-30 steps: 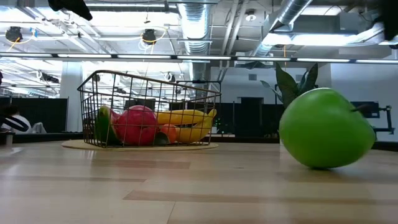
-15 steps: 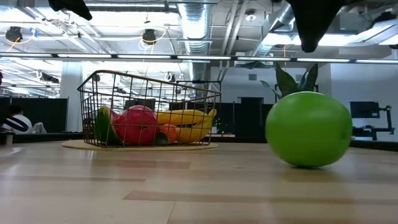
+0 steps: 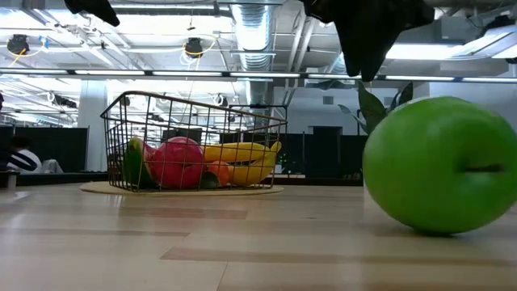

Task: Build produce basket
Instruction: Put the green apple into the wire basket

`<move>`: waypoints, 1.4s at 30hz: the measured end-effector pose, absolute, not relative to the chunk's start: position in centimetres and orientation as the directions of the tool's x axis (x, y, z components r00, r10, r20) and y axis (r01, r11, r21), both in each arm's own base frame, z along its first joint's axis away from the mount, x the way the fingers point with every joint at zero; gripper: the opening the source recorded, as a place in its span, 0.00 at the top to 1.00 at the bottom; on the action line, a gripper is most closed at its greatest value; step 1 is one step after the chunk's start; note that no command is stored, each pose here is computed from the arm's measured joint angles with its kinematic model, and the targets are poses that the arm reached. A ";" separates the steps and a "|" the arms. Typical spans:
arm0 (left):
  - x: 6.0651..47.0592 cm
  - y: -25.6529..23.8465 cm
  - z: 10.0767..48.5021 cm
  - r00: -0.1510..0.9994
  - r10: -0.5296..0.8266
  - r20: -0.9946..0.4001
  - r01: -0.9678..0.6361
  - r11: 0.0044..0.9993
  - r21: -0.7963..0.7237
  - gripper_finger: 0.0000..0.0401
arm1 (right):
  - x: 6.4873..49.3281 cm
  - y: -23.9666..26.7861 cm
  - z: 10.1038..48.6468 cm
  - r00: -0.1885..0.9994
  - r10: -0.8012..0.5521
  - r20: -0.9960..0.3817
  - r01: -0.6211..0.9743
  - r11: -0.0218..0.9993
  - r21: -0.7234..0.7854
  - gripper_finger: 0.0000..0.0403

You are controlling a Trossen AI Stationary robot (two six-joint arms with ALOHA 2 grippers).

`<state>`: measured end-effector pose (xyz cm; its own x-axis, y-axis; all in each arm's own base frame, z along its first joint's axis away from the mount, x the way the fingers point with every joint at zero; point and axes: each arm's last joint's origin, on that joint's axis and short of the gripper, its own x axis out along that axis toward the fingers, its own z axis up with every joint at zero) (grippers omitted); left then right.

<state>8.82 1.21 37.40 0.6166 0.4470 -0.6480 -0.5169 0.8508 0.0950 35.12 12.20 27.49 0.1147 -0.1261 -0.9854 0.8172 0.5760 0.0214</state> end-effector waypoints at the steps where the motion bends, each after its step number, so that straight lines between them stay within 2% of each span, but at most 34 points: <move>1: 8.8 1.2 37.4 0.616 0.448 -0.648 -0.515 0.852 0.099 1.00 | 35.2 12.0 27.5 0.113 -0.127 -0.985 0.819 0.574 0.020 0.69; 12: 8.8 1.2 37.4 0.615 0.450 -0.647 -0.519 0.849 0.098 1.00 | 34.8 12.6 27.5 0.103 -0.130 -0.986 0.810 0.586 0.008 0.62; 16: 8.8 1.2 37.4 0.615 0.450 -0.647 -0.524 0.847 0.090 1.00 | 34.1 12.9 27.5 0.046 -0.152 -0.987 0.812 0.581 -0.052 0.62; 25: 8.8 1.2 37.4 0.623 0.427 -0.655 -0.520 0.852 0.061 1.00 | 32.0 14.1 27.6 -0.077 -0.210 -0.975 0.839 0.514 -0.177 0.62; 29: 8.8 1.1 37.4 0.623 0.427 -0.655 -0.521 0.851 0.059 1.00 | 31.4 15.1 26.8 -0.097 -0.225 -0.970 0.856 0.477 -0.196 0.62; 42: 8.9 1.1 37.4 0.629 0.409 -0.661 -0.518 0.855 0.037 1.00 | 29.1 18.9 26.5 -0.077 -0.240 -0.968 0.935 0.321 -0.154 0.62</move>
<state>8.86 1.09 37.36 0.6288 0.4092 -0.6612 -0.5178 0.8547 0.0365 29.09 18.89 26.55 -0.0774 -0.2397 -0.9678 0.9345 0.3207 -0.1542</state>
